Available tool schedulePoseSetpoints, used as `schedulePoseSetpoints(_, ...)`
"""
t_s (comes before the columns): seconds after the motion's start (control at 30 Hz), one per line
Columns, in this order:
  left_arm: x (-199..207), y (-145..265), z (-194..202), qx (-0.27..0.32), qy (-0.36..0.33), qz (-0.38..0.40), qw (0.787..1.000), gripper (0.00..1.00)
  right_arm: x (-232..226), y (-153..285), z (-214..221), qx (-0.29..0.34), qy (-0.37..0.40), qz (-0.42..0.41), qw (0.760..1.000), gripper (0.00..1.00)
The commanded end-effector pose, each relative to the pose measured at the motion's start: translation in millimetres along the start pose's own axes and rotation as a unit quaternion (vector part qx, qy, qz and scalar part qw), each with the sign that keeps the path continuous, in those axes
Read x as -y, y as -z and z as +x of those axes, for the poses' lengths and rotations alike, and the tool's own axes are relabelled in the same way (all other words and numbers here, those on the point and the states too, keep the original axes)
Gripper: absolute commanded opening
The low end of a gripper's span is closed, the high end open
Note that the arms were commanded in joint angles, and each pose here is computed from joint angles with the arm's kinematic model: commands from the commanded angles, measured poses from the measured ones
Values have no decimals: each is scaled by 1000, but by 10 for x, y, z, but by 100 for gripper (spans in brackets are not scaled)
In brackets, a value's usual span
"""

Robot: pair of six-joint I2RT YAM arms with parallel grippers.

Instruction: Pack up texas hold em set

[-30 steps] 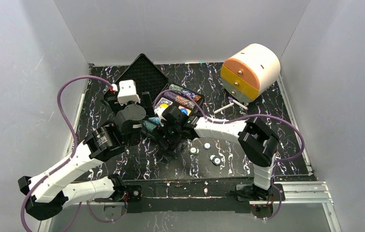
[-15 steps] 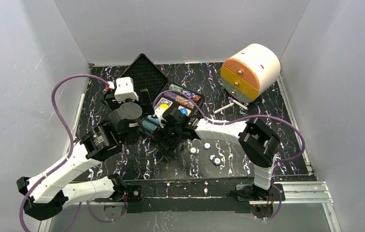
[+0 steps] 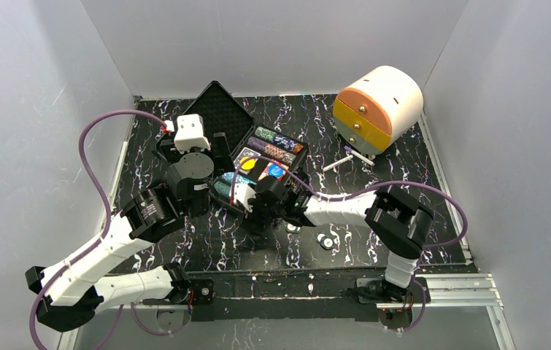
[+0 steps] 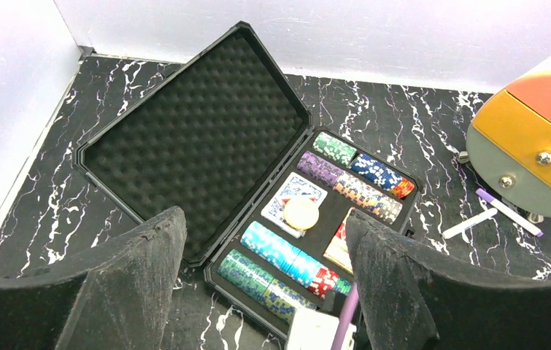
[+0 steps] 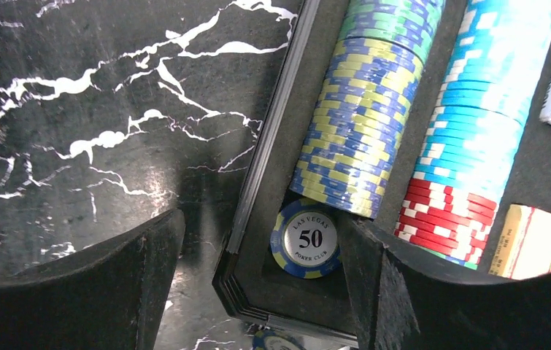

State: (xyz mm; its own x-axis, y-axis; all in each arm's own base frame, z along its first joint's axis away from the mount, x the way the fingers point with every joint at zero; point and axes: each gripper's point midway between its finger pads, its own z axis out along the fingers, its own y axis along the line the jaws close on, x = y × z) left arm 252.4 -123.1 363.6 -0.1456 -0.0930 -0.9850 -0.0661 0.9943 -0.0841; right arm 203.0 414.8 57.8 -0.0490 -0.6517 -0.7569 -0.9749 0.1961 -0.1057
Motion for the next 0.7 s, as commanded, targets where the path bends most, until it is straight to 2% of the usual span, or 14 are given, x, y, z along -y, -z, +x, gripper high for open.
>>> schedulePoseSetpoints(0.0, -12, 17, -149, 17, 19, -4, 1000, 78, 360, 84, 153, -3, 90, 90, 992, 86)
schedulePoseSetpoints(0.13, -32, 12, -132, 20, 22, -9, 1000, 78, 304, 175, 364, -12, 111, 88, 990, 88)
schedulePoseSetpoints(0.27, -71, 12, -117, 27, 25, -16, 999, 79, 79, 243, 424, -10, 100, 30, 994, 90)
schedulePoseSetpoints(0.47, -115, 8, -10, 26, 26, -19, 999, 80, -293, 393, 387, 3, 15, -116, 993, 87)
schedulePoseSetpoints(0.67, -127, 20, 157, 14, 34, -11, 999, 80, -249, 495, -25, 43, -96, -137, 985, 85)
